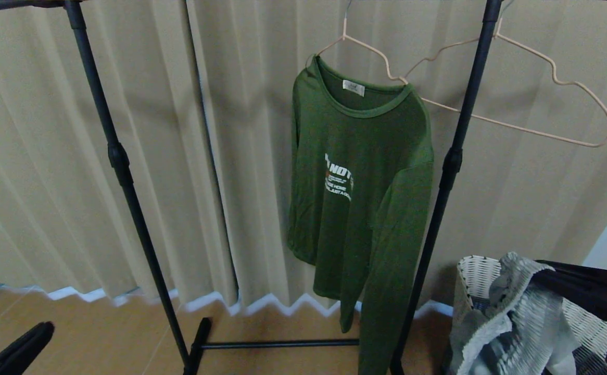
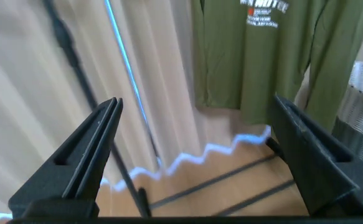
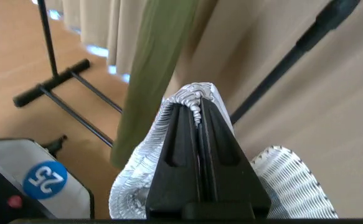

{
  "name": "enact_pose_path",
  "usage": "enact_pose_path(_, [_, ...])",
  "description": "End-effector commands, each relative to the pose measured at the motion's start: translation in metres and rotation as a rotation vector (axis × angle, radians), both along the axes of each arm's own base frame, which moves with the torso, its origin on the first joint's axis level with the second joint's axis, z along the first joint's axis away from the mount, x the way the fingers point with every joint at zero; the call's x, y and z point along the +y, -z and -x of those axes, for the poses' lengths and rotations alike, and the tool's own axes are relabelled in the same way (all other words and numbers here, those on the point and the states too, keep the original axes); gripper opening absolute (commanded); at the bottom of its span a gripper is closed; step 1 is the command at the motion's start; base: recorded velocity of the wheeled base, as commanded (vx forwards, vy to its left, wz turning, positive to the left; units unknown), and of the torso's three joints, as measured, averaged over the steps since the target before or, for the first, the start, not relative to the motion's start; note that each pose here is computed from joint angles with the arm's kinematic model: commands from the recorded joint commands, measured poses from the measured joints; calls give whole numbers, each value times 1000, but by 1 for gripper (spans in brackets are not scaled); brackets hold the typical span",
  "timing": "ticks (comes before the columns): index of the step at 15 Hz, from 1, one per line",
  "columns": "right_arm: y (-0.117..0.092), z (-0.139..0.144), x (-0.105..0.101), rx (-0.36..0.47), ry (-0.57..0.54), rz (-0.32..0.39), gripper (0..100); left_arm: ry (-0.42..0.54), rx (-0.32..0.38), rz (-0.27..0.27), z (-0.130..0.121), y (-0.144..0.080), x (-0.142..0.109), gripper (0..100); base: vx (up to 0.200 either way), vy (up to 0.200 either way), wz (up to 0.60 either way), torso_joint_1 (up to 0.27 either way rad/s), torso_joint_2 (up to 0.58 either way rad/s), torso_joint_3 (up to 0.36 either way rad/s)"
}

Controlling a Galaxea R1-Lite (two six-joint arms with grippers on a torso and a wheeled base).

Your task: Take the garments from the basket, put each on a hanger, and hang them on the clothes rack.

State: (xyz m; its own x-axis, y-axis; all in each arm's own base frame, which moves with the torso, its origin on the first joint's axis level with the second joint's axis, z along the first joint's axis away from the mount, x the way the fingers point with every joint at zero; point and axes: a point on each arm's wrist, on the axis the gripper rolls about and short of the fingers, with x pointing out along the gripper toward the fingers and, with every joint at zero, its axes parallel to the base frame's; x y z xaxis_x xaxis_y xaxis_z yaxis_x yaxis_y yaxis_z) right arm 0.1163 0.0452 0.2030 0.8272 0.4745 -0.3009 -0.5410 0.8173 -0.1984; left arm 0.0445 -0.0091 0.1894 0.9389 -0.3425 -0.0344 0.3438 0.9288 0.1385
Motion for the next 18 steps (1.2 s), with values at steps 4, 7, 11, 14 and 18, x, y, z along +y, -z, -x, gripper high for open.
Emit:
enact_pose_path(4, [-30, -18, 19, 2, -74, -115, 0, 191, 226, -60, -108, 5, -64, 100, 0, 0, 0, 0, 0, 0])
enact_pose_path(7, [-47, -34, 34, 0, -105, -157, 0, 322, 311, -11, -132, 7, -120, 100, 0, 0, 0, 0, 0, 0])
enact_pose_path(11, [-66, -38, 46, -36, -150, -238, 0, 423, 409, -3, -125, 26, -171, 100, 0, 0, 0, 0, 0, 0])
enact_pose_path(14, [-68, -39, 48, -36, -157, -242, 0, 520, 439, 33, -101, 30, -207, 100, 0, 0, 0, 0, 0, 0])
enact_pose_path(18, [-72, -35, 51, -28, -172, -281, 0, 435, 525, 75, -98, 56, -274, 100, 0, 0, 0, 0, 0, 0])
